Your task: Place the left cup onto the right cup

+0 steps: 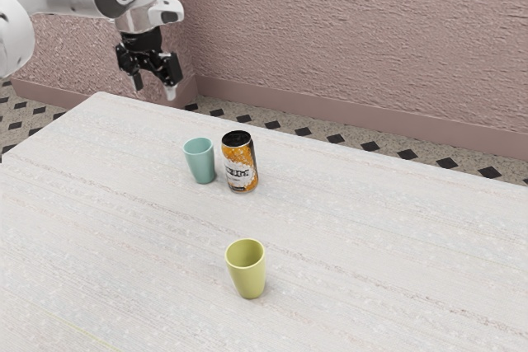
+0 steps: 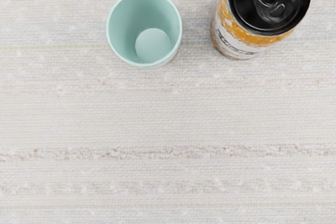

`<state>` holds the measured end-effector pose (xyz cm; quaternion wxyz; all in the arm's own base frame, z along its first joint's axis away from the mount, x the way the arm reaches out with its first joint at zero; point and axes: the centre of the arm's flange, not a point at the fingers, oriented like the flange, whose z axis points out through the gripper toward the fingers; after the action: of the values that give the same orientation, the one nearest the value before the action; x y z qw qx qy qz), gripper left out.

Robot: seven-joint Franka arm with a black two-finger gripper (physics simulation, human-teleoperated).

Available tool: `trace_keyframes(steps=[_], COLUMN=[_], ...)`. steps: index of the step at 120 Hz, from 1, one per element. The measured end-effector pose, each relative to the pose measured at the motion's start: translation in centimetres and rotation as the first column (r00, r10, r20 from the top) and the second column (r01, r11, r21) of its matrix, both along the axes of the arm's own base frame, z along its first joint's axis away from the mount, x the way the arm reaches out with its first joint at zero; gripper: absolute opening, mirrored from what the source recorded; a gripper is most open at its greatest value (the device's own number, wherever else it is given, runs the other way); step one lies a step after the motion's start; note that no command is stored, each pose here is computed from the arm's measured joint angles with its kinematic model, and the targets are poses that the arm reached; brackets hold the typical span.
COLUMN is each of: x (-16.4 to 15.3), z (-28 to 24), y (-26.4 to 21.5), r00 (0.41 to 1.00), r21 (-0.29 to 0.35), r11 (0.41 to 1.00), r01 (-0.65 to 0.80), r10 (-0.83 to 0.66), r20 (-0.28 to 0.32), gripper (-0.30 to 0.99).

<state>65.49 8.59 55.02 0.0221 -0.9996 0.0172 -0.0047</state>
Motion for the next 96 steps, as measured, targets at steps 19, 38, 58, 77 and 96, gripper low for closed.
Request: trace_keyframes(steps=[19,38,58,77,96], x=[3.8,7.3,9.0,9.9,11.0], z=[-4.5,-8.4,-14.0,-17.9,-20.3], y=[1.4,4.2,5.8,6.9,7.5], r00=[1.000,1.000,1.000,1.000,1.000], r21=[0.003,-0.013,-0.056,-0.064,-0.062], r11=[1.000,1.000,0.998,0.998,0.998], r01=[0.001,-0.005,-0.001,0.000,0.012], r10=[-0.001,0.005,0.001,0.000,-0.011], r20=[-0.002,0.016,0.002,-0.002,0.028], gripper=[0.69,0.69,0.69,0.69,0.69])
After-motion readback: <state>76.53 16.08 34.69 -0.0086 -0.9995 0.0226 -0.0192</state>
